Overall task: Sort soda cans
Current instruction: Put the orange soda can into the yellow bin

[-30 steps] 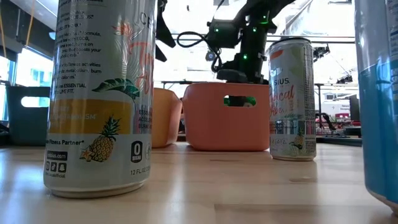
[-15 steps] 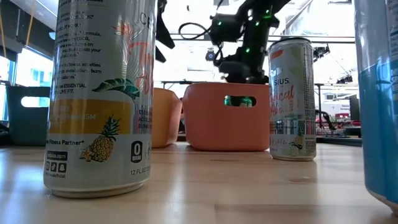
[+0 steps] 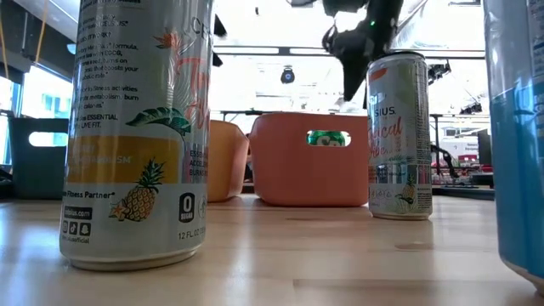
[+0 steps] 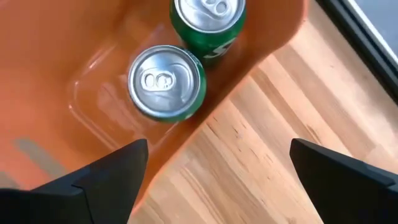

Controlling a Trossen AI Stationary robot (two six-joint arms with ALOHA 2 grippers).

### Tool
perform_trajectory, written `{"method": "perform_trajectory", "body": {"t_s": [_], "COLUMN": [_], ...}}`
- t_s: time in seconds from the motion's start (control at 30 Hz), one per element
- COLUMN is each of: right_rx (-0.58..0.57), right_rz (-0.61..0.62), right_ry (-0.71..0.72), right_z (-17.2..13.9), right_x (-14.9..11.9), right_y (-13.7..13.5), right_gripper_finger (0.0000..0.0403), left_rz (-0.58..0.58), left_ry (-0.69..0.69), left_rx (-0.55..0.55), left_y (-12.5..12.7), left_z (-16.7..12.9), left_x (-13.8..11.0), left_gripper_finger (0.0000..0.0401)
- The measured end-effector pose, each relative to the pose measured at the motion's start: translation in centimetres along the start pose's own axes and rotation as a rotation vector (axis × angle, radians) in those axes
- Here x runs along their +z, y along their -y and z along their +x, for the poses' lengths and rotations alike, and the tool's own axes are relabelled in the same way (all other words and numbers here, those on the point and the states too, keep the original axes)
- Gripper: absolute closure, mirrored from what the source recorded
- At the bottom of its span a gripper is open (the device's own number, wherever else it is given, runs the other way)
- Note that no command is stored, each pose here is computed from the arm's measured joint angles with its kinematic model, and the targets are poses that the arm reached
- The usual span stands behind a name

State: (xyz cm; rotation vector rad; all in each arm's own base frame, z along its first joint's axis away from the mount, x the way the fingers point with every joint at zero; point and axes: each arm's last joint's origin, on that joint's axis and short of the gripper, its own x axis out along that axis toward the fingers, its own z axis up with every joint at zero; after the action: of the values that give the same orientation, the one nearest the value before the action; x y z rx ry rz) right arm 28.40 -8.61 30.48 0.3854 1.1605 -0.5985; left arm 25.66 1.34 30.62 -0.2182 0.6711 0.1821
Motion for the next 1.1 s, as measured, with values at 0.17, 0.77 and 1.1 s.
{"method": "perform_trajectory", "body": {"t_s": [0.17,0.77,1.1], "right_rx": [0.02,0.126,0.18], "right_rz": [0.0,-0.088,-0.151], "right_ry": [0.045,0.07,-0.196], "right_z": [-2.0,-5.8,-6.7], "right_x": [-0.8,-4.6,-11.7], "right_y": [0.1,-3.0,-6.7], "right_gripper_finger": [0.0015,0.0014,0.0014], "left_rz": [-0.039,-0.375,-0.446], "left_ry": [0.016,0.14,0.16], "left_rx": [-0.014,-0.23,-0.156], "left_y": [-0.1,2.2,3.0], "left_z": [-2.8,-6.6,-5.1], "left_x": [-0.3,-5.1,-7.1], "left_gripper_finger": [0.0057,0.0057,0.0057]}}
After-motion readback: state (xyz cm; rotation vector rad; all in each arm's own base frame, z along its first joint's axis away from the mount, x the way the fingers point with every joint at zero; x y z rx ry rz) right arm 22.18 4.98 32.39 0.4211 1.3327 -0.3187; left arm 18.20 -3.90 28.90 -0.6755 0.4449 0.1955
